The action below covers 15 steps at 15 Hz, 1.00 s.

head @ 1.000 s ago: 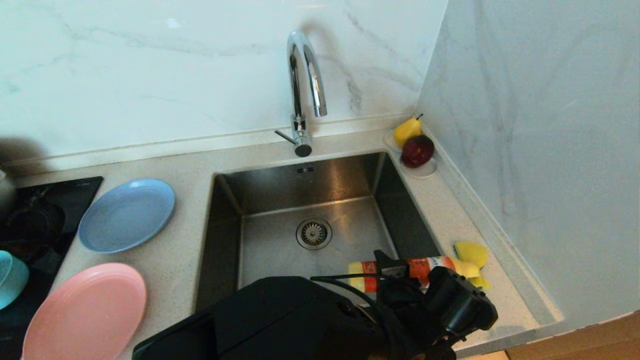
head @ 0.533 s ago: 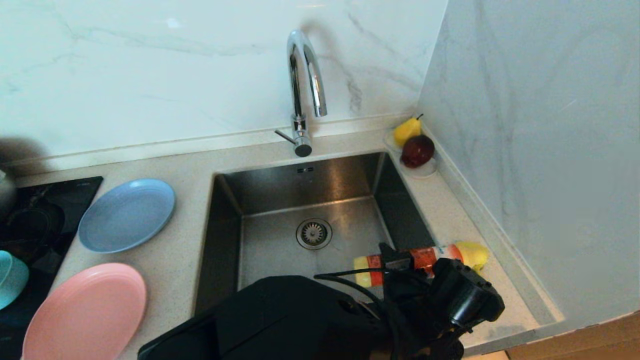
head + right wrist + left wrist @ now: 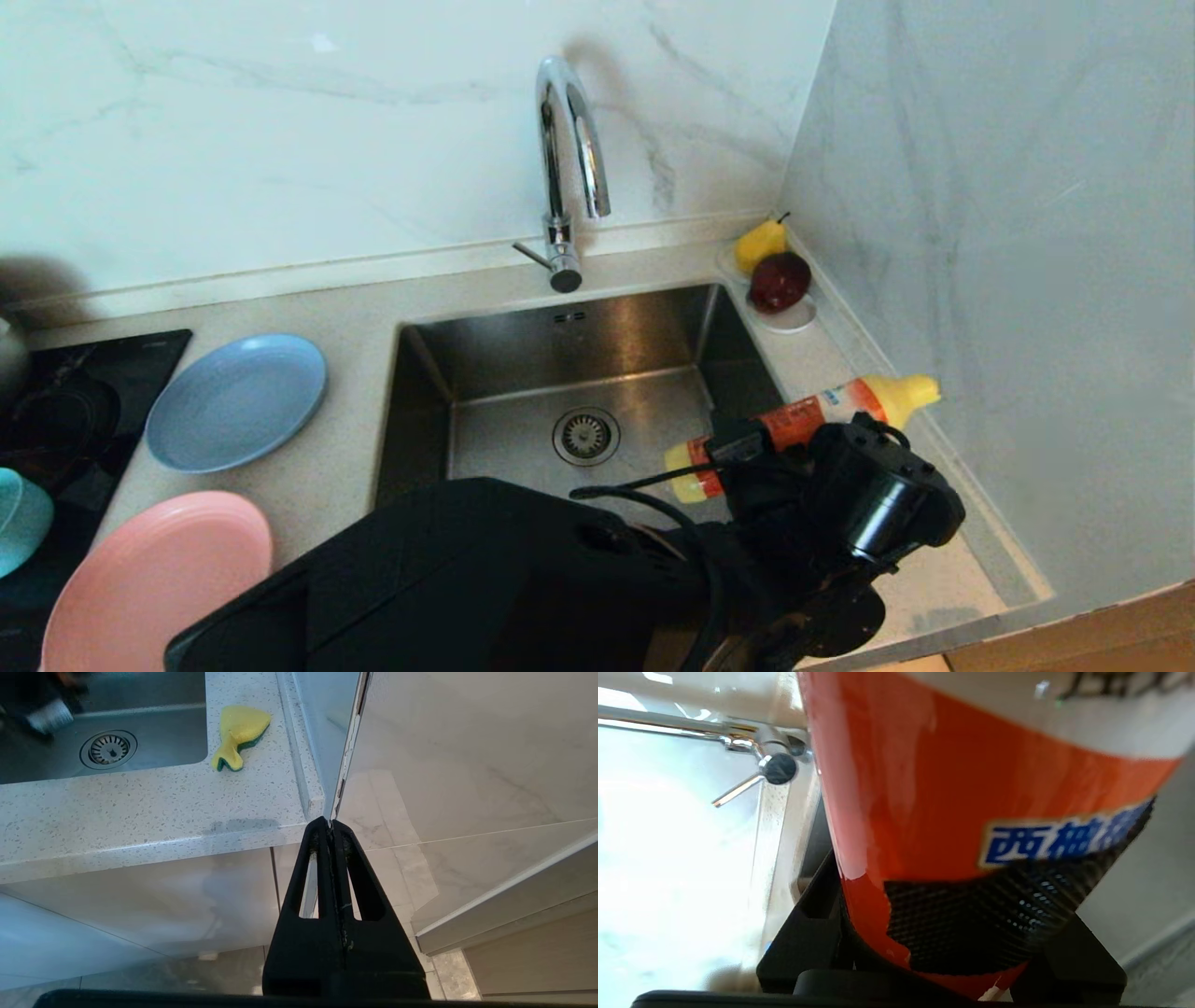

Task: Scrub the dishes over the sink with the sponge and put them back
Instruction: Place the dish soap on the table

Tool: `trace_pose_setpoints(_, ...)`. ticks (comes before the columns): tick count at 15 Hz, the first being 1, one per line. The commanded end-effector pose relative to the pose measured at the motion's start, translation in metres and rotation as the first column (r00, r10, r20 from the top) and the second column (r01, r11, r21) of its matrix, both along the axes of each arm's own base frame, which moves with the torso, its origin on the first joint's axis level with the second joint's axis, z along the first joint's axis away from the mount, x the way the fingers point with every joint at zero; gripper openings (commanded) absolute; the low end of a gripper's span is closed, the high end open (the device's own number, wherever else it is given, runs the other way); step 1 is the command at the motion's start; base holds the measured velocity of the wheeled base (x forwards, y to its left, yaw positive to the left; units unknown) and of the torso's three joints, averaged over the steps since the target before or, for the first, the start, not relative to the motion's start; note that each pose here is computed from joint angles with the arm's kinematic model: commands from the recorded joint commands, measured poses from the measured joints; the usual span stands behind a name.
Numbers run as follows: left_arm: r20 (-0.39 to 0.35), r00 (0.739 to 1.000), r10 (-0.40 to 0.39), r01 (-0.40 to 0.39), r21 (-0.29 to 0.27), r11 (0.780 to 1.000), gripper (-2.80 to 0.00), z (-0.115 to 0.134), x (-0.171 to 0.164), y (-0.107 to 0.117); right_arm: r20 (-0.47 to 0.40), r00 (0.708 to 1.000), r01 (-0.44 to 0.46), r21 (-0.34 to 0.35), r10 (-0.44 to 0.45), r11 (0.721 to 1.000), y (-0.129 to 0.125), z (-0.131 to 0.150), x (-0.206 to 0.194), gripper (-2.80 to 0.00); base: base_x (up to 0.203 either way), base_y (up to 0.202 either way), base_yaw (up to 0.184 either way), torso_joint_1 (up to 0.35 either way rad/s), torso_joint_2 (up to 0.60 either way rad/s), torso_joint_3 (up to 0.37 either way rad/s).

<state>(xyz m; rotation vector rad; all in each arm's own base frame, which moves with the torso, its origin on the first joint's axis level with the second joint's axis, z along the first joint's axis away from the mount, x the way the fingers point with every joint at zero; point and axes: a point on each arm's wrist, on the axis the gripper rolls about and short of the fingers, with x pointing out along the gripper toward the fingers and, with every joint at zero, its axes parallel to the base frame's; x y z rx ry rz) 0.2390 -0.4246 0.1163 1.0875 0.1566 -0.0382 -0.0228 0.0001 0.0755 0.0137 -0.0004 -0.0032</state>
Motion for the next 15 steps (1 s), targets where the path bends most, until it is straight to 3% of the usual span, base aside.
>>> trace_pose_setpoints(1,0.016,0.998,-0.063,0.064,-0.109,0.992,-2.8,0.047,-0.006,0.013,0.0,1.0,0.0,0.0,0.0,1.0,0.0,0.0,0.0,-2.8,0.0,0.0,0.0,0.0,0.0,0.0)
trace_pose_setpoints(3,0.042,0.995,-0.094,0.102,-0.244,0.965,-2.8,0.077,-0.007,0.021,0.0,1.0,0.0,0.0,0.0,1.0,0.0,0.0,0.0,-2.8,0.0,0.0,0.0,0.0,0.0,0.0)
trace_pose_setpoints(4,0.061,0.993,-0.104,0.119,-0.325,0.938,-2.8,0.091,-0.007,0.023,0.0,1.0,0.0,0.0,0.0,1.0,0.0,0.0,0.0,-2.8,0.0,0.0,0.0,0.0,0.0,0.0)
trace_pose_setpoints(6,0.102,0.982,-0.161,0.19,-0.47,0.862,-2.8,0.122,-0.009,0.028,0.0,1.0,0.0,0.0,0.0,1.0,0.0,0.0,0.0,-2.8,0.0,0.0,0.0,0.0,0.0,0.0)
trace_pose_setpoints(8,0.153,0.969,-0.195,0.248,-0.569,0.784,-2.8,0.151,-0.009,0.035,0.0,1.0,0.0,0.0,0.0,1.0,0.0,0.0,0.0,-2.8,0.0,0.0,0.0,0.0,0.0,0.0)
trace_pose_setpoints(12,0.288,0.915,-0.282,0.403,-0.683,0.61,-2.8,0.209,-0.02,0.056,0.0,1.0,0.0,0.0,0.0,1.0,0.0,0.0,0.0,-2.8,0.0,0.0,0.0,0.0,0.0,0.0)
trace_pose_setpoints(15,0.369,0.891,-0.263,0.453,-0.729,0.514,-2.8,0.243,-0.026,0.081,0.0,1.0,0.0,0.0,0.0,1.0,0.0,0.0,0.0,-2.8,0.0,0.0,0.0,0.0,0.0,0.0)
